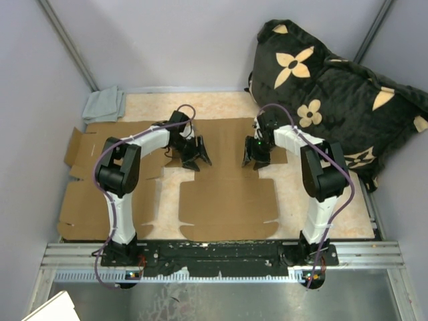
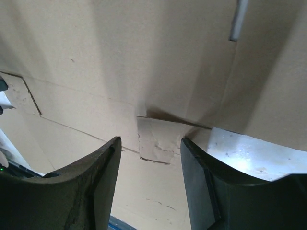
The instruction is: Fold the paper box
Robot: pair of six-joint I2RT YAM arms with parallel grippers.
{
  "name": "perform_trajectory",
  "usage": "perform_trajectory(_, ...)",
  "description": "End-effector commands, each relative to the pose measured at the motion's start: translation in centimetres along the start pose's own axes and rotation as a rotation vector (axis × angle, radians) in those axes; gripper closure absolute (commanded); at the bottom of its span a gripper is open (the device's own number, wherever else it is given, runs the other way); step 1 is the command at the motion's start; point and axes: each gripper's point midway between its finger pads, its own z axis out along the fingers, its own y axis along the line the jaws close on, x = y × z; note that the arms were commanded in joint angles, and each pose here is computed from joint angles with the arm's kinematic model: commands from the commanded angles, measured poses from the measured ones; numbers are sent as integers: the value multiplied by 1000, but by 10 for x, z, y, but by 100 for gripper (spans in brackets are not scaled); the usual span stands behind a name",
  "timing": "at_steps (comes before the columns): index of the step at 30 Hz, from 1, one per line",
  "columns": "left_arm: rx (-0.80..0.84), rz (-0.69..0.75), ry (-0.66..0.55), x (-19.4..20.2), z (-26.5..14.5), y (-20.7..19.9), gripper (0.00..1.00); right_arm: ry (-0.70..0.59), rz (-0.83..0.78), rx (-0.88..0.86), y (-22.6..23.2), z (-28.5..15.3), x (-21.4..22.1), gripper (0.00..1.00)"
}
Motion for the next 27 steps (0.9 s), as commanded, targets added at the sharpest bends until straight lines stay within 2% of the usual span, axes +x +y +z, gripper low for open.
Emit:
perform_trajectory(1, -61, -5, 27, 3, 15, 9, 32, -18, -39, -25, 20, 4, -8, 46)
perform_trajectory(5, -83, -8, 42, 6, 16, 11, 32, -36, -54, 5, 22, -3, -12, 49)
perform_trajectory(7, -91, -3, 32, 6, 14, 11, 32, -49, -54, 23, 20, -6, -13, 63)
perform_trajectory(10, -114, -10, 49, 11, 19, 18, 32, -4, -40, 55, 9, 5, -3, 82)
perform_trajectory(12, -134, -18, 75, 17, 24, 26, 33, 51, -28, 88, -2, 18, 9, 88)
perform_trajectory(18, -204, -11, 95, 24, 30, 40, 33, 81, -36, 157, -16, 27, 20, 89)
perform_trajectory(27, -127, 74, 55, 7, 9, 6, 31, -44, -88, 183, 4, -32, -12, 87)
